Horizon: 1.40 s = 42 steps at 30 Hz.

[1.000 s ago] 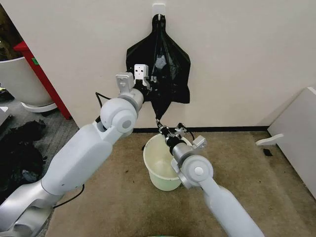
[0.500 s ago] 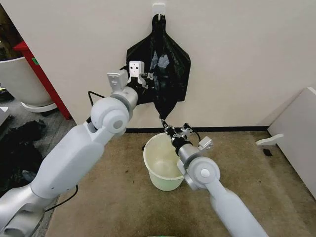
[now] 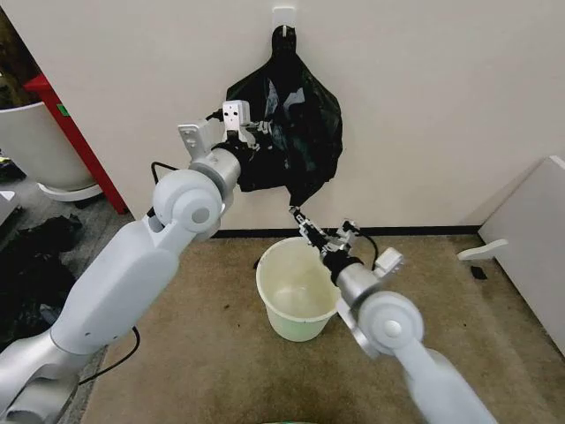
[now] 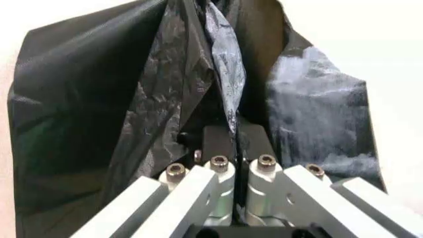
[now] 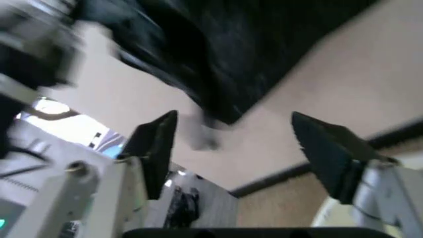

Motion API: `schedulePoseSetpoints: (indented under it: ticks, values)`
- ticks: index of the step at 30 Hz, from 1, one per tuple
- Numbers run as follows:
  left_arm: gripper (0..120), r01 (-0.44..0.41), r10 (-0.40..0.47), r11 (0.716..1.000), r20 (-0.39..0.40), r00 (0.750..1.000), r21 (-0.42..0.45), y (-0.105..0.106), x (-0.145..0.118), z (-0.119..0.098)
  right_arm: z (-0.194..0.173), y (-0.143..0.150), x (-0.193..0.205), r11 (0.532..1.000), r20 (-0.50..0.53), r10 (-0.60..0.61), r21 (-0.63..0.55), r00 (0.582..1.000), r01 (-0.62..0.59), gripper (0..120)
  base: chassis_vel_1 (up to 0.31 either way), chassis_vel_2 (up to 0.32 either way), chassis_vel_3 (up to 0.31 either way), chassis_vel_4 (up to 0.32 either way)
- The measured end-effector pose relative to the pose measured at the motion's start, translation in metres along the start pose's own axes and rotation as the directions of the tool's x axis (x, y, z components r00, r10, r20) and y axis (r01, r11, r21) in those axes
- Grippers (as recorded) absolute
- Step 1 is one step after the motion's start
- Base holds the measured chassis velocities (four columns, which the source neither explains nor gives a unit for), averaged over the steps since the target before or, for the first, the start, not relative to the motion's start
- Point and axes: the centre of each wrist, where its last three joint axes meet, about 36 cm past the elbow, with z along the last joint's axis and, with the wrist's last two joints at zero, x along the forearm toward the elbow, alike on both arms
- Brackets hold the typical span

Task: Place the garbage bag over the trash bin.

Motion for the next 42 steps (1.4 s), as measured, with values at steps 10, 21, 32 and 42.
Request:
schedulePoseSetpoints:
  ticks: [10,21,32,42]
  values:
    - [0,-0.011,0.011,1.0,-0.009,1.0,0.022,0.005,0.003,0.007,-0.069,0.045,-0.006,0.994,0.05,-0.113,0.009,0.992,0.113,99,0.0,0.0,0.0,0.0]
    - [0,-0.014,0.014,0.999,-0.014,1.0,0.033,0.009,0.007,0.006,-0.095,0.044,-0.074,0.982,0.06,-0.139,0.139,0.989,0.129,100,0.0,0.0,0.0,0.0]
    - [0,-0.026,0.027,0.998,-0.015,1.0,0.048,0.011,0.011,0.004,-0.097,0.03,-0.106,0.919,0.002,-0.221,0.334,0.975,0.208,99,0.0,0.0,0.0,0.0]
    - [0,-0.034,0.035,0.998,-0.015,0.999,0.045,0.009,0.012,0.002,-0.102,0.027,-0.123,0.904,0.018,-0.199,0.39,0.98,0.177,69,0.0,0.0,0.0,0.0]
